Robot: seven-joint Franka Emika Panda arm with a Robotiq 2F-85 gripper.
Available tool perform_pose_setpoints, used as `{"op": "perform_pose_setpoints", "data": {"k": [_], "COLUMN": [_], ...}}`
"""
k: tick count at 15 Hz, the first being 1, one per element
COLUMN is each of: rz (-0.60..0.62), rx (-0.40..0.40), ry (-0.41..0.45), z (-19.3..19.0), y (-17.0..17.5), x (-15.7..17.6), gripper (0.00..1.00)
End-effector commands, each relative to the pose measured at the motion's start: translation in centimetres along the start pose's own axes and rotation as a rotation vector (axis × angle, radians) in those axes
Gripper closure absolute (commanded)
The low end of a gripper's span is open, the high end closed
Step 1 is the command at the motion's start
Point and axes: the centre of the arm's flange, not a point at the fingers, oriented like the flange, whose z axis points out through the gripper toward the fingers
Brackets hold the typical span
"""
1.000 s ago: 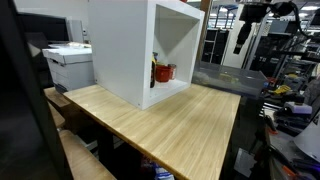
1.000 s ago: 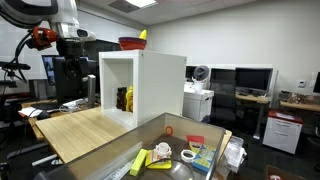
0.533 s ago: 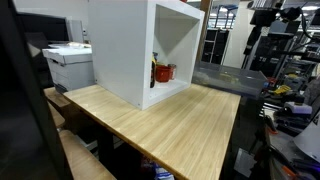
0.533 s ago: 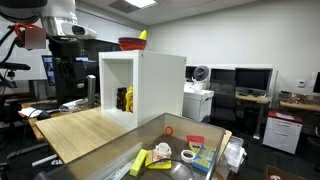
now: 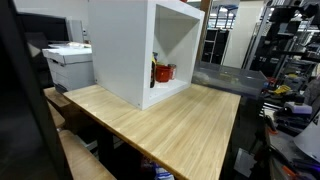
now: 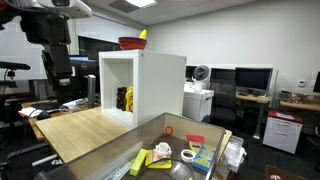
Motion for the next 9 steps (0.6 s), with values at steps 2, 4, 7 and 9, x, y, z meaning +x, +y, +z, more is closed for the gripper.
{"op": "perform_pose_setpoints", "data": {"k": [2,4,7,9], "rz": [0.036,0.063,0.106,0.124], "rx": [0.007,0.007,0.016,0.013], "ry": [0.019,0.026,0.028,0.020], "z": [-1.8,-3.7,-5.9,-7.2], "y": [3.0,5.0,7.3,8.1], "x": [1.2,1.8,3.1,5.1], "gripper": [0.00,0.00,0.00,0.00]}}
